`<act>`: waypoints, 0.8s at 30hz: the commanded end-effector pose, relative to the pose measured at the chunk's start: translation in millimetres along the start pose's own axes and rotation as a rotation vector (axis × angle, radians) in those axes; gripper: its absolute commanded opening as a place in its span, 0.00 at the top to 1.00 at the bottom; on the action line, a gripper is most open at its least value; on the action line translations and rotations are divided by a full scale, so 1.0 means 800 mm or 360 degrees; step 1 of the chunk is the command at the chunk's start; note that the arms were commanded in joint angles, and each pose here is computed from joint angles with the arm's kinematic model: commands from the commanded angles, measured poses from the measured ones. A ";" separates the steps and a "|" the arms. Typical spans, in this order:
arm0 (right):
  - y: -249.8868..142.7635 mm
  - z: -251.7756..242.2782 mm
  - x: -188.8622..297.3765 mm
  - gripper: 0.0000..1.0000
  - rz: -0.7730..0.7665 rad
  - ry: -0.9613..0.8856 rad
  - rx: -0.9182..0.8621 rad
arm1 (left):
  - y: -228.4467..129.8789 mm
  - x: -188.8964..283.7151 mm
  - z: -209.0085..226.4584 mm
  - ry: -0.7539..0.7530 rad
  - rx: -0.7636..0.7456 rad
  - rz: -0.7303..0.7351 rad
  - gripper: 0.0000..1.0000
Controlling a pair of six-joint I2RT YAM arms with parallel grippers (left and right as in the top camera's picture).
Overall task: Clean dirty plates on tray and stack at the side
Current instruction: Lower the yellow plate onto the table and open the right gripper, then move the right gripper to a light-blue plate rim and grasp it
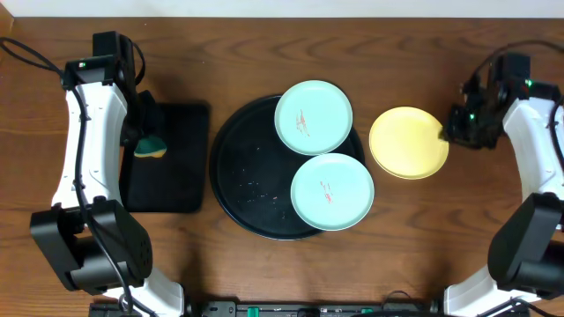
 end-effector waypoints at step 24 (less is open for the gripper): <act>-0.158 0.112 -0.081 0.67 0.0569 -0.0300 0.0582 | 0.003 0.005 0.004 0.0011 -0.0018 -0.0020 0.92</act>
Point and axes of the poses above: each gripper's point midway between its finger pads, its own x axis back along the fingers, its own z axis along the line the jaws close on, y = z × x, the point moved 2 cm from there along x, back along the fingers, and after that the axes turned 13 degrees about -x, right-handed, at the moved point
